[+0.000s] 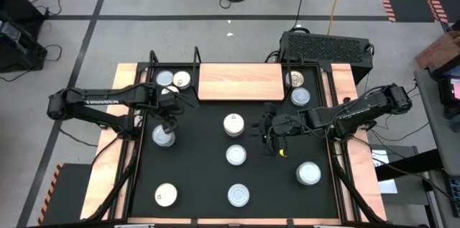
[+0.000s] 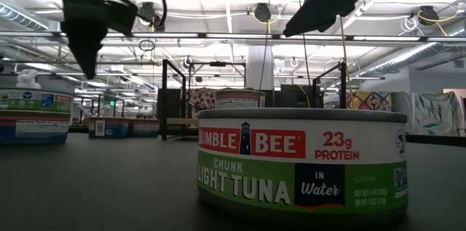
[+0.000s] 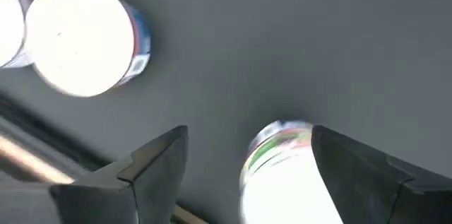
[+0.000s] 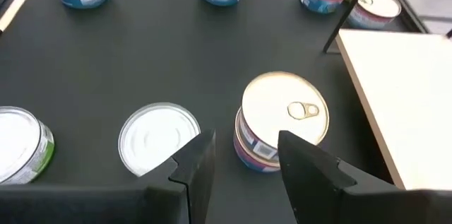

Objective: Stack canned seafood by type on shelf
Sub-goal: Put the middle left green tuna can on the shelf

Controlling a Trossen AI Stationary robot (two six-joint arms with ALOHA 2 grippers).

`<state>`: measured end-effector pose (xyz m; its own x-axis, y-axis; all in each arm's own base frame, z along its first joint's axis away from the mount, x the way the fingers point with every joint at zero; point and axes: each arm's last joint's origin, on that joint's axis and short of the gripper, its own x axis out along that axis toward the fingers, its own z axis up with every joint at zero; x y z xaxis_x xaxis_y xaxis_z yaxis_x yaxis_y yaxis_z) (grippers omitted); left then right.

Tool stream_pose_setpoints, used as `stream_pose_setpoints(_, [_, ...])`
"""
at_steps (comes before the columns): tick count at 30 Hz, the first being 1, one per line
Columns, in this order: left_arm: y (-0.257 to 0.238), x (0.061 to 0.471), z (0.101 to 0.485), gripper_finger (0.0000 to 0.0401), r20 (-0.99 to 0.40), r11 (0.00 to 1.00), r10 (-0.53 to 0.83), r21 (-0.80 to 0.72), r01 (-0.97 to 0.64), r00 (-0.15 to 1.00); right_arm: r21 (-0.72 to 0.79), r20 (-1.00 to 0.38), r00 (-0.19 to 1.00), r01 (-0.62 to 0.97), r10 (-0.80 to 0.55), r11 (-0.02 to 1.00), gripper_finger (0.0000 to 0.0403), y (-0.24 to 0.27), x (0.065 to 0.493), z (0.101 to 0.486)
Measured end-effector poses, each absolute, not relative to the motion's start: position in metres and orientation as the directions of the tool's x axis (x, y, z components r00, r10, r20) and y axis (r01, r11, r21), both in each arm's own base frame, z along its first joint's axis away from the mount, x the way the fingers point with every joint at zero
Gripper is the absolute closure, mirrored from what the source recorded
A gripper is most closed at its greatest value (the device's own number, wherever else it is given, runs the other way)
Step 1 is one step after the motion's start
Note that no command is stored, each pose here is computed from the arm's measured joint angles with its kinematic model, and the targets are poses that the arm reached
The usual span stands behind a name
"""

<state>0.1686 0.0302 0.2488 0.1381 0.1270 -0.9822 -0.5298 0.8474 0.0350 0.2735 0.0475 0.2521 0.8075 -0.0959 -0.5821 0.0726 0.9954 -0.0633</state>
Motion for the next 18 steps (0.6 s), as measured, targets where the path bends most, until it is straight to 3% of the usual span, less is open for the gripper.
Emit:
stream_pose_setpoints(8, [0.035,0.165,0.249,0.0100,-0.990,0.941,0.071,0.027,-0.336,0.121,-0.061,-0.608,0.788,0.078,-0.099,0.995,0.0255,0.047,0.272,0.250])
stream_pose_setpoints(18, [0.038,0.158,0.232,0.0100,-0.994,0.948,-0.073,-0.096,-0.303,0.087,-0.068,-0.626,0.773,0.077,-0.103,0.995,0.0255,0.047,0.270,0.248])
